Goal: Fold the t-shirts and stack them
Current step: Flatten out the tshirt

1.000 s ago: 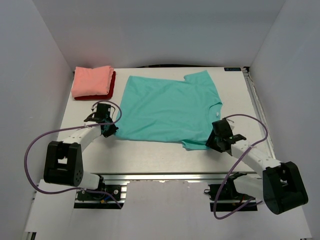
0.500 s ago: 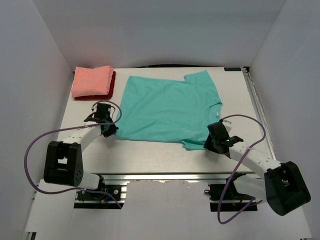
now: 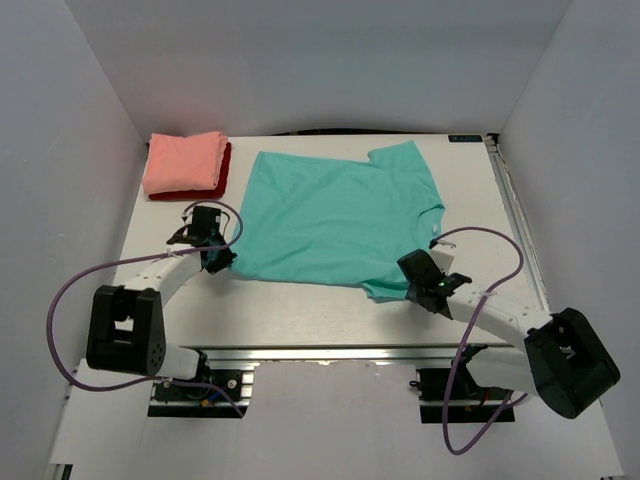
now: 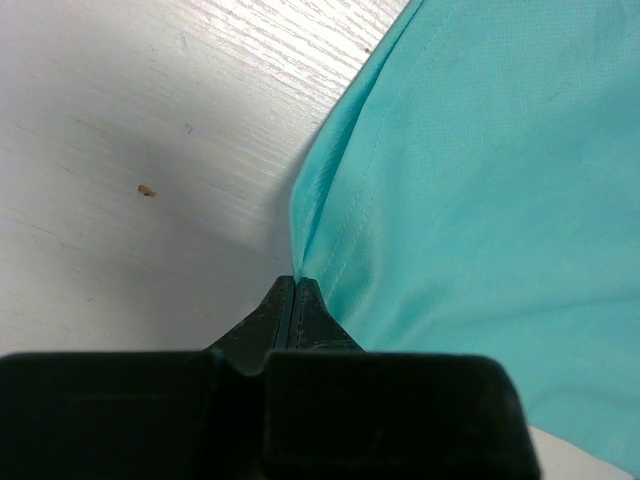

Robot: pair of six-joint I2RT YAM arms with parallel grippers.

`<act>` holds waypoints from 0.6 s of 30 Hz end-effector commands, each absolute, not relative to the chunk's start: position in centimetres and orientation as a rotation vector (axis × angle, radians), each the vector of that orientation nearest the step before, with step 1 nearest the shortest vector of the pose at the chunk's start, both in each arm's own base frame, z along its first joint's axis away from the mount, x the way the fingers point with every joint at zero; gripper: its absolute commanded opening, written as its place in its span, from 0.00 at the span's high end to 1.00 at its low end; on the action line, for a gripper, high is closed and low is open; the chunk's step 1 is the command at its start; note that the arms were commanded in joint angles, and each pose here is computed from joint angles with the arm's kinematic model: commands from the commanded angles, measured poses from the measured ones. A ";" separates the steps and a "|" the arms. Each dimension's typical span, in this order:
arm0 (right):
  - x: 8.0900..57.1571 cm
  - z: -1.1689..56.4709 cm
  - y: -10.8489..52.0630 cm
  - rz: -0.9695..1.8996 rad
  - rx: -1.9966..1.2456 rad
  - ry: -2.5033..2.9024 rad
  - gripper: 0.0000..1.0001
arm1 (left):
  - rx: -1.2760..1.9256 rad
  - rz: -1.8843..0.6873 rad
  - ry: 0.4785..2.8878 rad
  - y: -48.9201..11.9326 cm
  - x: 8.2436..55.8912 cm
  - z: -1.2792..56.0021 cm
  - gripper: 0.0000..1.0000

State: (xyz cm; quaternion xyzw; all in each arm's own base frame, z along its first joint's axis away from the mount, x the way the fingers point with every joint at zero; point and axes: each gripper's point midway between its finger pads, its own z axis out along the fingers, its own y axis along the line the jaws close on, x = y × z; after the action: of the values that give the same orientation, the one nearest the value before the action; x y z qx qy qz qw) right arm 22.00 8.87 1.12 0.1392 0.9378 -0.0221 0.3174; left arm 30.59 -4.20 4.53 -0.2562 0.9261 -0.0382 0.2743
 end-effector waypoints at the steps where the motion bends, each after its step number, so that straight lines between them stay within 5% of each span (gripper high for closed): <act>1: 18.9 -1.8 8.5 -0.114 0.392 2.564 0.68 | -0.690 -0.140 2.446 -4.4 30.9 5.7 1.00; 5: 18.5 -1.8 8.8 -0.126 0.400 2.562 0.62 | -0.691 -0.143 2.441 -4.4 30.8 5.8 1.00; 7: 18.4 -1.6 9.4 -0.108 0.410 2.558 0.73 | -0.693 -0.144 2.440 -4.4 30.8 5.9 1.00; 9: 18.0 -1.5 9.3 -0.136 0.409 2.559 1.00 | -0.692 -0.147 2.439 -4.5 30.8 6.0 1.00; 18: 15.8 -0.5 10.7 -0.091 0.392 2.561 1.00 | -0.691 -0.150 2.432 -4.5 30.8 6.3 1.00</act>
State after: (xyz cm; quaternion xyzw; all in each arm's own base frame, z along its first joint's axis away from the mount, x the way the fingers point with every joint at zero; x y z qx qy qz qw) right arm 20.08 11.52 1.38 0.1550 0.9277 -0.0132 0.3392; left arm 30.77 -4.28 5.31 -0.2591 0.9216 -0.0450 0.2856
